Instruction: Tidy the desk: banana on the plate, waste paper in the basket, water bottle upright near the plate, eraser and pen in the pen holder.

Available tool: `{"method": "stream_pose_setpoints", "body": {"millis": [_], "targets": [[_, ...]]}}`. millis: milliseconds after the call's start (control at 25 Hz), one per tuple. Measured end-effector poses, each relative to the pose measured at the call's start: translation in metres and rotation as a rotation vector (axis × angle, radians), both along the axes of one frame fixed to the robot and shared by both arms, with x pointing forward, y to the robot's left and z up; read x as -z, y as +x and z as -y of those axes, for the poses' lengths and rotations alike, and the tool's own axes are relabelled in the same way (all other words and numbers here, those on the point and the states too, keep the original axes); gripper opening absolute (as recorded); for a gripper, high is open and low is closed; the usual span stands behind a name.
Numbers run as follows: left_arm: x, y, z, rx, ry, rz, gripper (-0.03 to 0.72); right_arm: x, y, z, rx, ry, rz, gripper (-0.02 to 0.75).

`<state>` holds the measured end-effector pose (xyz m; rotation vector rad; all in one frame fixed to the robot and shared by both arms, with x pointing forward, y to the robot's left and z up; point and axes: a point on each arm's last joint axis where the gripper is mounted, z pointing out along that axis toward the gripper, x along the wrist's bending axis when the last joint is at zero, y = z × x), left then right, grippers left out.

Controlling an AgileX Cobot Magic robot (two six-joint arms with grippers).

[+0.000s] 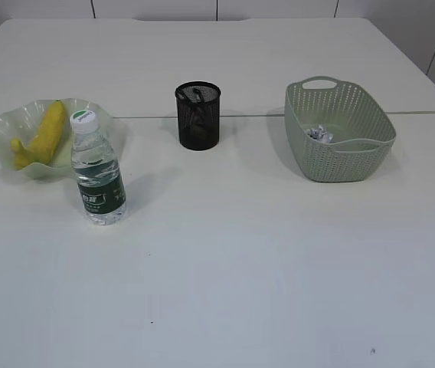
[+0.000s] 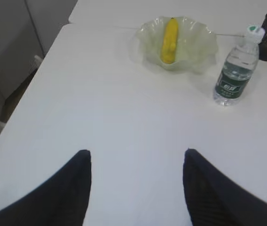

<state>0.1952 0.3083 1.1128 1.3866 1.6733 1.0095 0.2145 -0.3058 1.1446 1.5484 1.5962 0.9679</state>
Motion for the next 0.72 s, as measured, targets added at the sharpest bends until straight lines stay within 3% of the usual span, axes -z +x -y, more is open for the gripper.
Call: {"method": "stream_pose_setpoints", "body": {"millis": [200,400,720], "targets": [[0.003,-0.010,0.007,0.064,-0.047,0.051,0.438,0.019,-0.016,-0.003,-0.038,0.041,0.034,0.251],[0.003,-0.010,0.010,0.107,-0.033,0.047,0.438,0.040,-0.014,-0.009,-0.086,0.083,-0.008,0.258],[0.029,0.008,0.010,0.112,-0.037,-0.063,0.438,0.067,0.001,-0.011,-0.127,0.012,-0.108,0.363]]}}
